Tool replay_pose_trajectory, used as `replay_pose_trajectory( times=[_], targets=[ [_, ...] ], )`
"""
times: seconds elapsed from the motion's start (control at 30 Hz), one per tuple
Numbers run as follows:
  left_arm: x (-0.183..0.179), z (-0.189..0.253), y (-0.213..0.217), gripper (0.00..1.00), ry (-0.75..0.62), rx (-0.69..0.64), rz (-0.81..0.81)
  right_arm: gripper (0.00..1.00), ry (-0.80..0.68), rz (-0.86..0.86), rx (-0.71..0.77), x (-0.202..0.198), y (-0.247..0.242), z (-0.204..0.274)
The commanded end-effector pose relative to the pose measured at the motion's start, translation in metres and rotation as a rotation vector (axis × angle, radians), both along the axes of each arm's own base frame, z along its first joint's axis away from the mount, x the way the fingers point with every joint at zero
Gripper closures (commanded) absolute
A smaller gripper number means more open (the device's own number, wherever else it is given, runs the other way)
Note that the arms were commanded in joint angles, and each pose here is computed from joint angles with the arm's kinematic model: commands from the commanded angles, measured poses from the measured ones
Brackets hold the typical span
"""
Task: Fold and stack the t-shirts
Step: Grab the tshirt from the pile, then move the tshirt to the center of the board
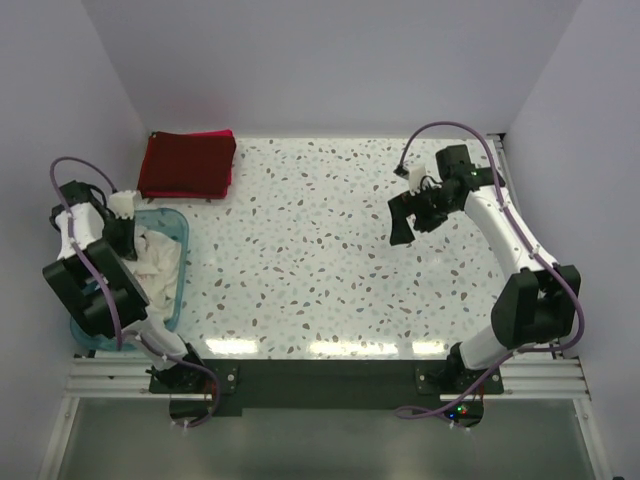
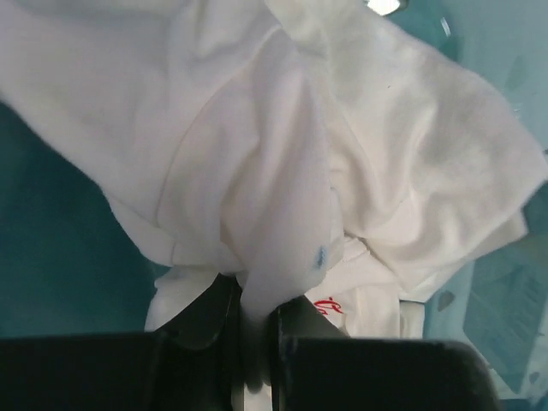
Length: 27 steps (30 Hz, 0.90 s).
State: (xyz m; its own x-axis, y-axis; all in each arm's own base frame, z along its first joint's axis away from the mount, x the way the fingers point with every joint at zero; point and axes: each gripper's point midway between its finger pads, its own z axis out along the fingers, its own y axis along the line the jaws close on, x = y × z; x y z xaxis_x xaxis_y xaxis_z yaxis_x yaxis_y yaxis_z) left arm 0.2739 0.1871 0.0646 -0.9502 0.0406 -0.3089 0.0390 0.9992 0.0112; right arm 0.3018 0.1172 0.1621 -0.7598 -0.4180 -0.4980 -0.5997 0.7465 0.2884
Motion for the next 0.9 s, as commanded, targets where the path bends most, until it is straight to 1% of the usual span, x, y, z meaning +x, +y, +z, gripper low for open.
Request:
replay_pose_trajectory(
  times=[0.0, 0.03, 0.13, 0.17, 0.23, 0.27, 0.3, 0.33, 0.37, 0.4, 0.43, 0.47, 0.5, 0.53, 0.57, 0.6, 0.67, 0.7, 0.77, 0.8, 0.87],
  targets=[
    [0.031, 0.103, 0.001, 1.0, -0.268, 0.073, -0.031, 0.02, -0.027, -0.003, 0.054, -0.003, 0.008, 0.013],
    [0.036, 0.134, 0.001, 1.0, -0.327, 0.094, -0.042, 0.01, -0.035, -0.007, 0.07, -0.004, 0.009, 0.016],
    [0.041, 0.192, -0.015, 1.0, -0.458, 0.091, -0.078, 0.01, -0.038, -0.007, 0.096, -0.006, 0.013, 0.017],
    [0.049, 0.226, -0.023, 1.0, -0.544, 0.098, -0.118, 0.01, -0.046, -0.012, 0.105, -0.006, 0.014, 0.019],
    [0.055, 0.256, -0.041, 1.0, -0.606, 0.089, -0.158, 0.01, -0.055, -0.017, 0.115, -0.005, 0.015, 0.022],
    [0.065, 0.288, -0.061, 1.0, -0.683, 0.102, -0.224, 0.01, -0.062, -0.019, 0.123, -0.006, 0.016, 0.025],
    [0.07, 0.305, -0.076, 1.0, -0.726, 0.09, -0.242, 0.01, -0.065, -0.023, 0.127, -0.005, 0.016, 0.026],
    [0.077, 0.34, -0.091, 1.0, -0.813, 0.116, -0.281, 0.01, -0.074, -0.023, 0.13, -0.005, 0.017, 0.028],
    [0.084, 0.358, -0.122, 1.0, -0.868, 0.089, -0.351, 0.01, -0.086, -0.03, 0.131, -0.003, 0.016, 0.029],
    [0.091, 0.373, -0.141, 1.0, -0.913, 0.026, -0.365, 0.01, -0.099, -0.034, 0.132, -0.004, 0.016, 0.032],
    [0.097, 0.393, -0.157, 1.0, -0.973, 0.005, -0.393, 0.01, -0.112, -0.038, 0.13, -0.003, 0.015, 0.035],
    [0.094, 0.429, -0.192, 1.0, -1.07, -0.043, -0.48, 0.01, -0.124, -0.047, 0.123, -0.002, 0.014, 0.035],
    [0.103, 0.442, -0.209, 1.0, -1.112, -0.108, -0.492, 0.01, -0.144, -0.05, 0.12, -0.002, 0.012, 0.04],
    [0.099, 0.463, -0.237, 1.0, -1.172, -0.159, -0.554, 0.01, -0.155, -0.053, 0.115, -0.002, 0.011, 0.042],
    [0.098, 0.471, -0.257, 1.0, -1.201, -0.224, -0.606, 0.01, -0.167, -0.061, 0.106, -0.002, 0.009, 0.043],
    [0.098, 0.493, -0.272, 1.0, -1.277, -0.279, -0.627, 0.01, -0.189, -0.074, 0.091, -0.001, 0.006, 0.045],
    [0.092, 0.502, -0.311, 1.0, -1.314, -0.411, -0.711, 0.01, -0.212, -0.099, 0.077, 0.001, 0.002, 0.048],
    [0.086, 0.525, -0.322, 1.0, -1.387, -0.485, -0.719, 0.01, -0.223, -0.113, 0.062, 0.002, -0.002, 0.049],
    [0.082, 0.533, -0.341, 1.0, -1.401, -0.596, -0.772, 0.01, -0.244, -0.135, 0.056, 0.002, -0.005, 0.053],
    [0.079, 0.546, -0.346, 1.0, -1.432, -0.655, -0.779, 0.01, -0.257, -0.154, 0.043, 0.003, -0.009, 0.055],
    [0.08, 0.542, -0.35, 1.0, -1.412, -0.697, -0.799, 0.01, -0.293, -0.182, 0.043, 0.004, -0.015, 0.064]
  ],
)
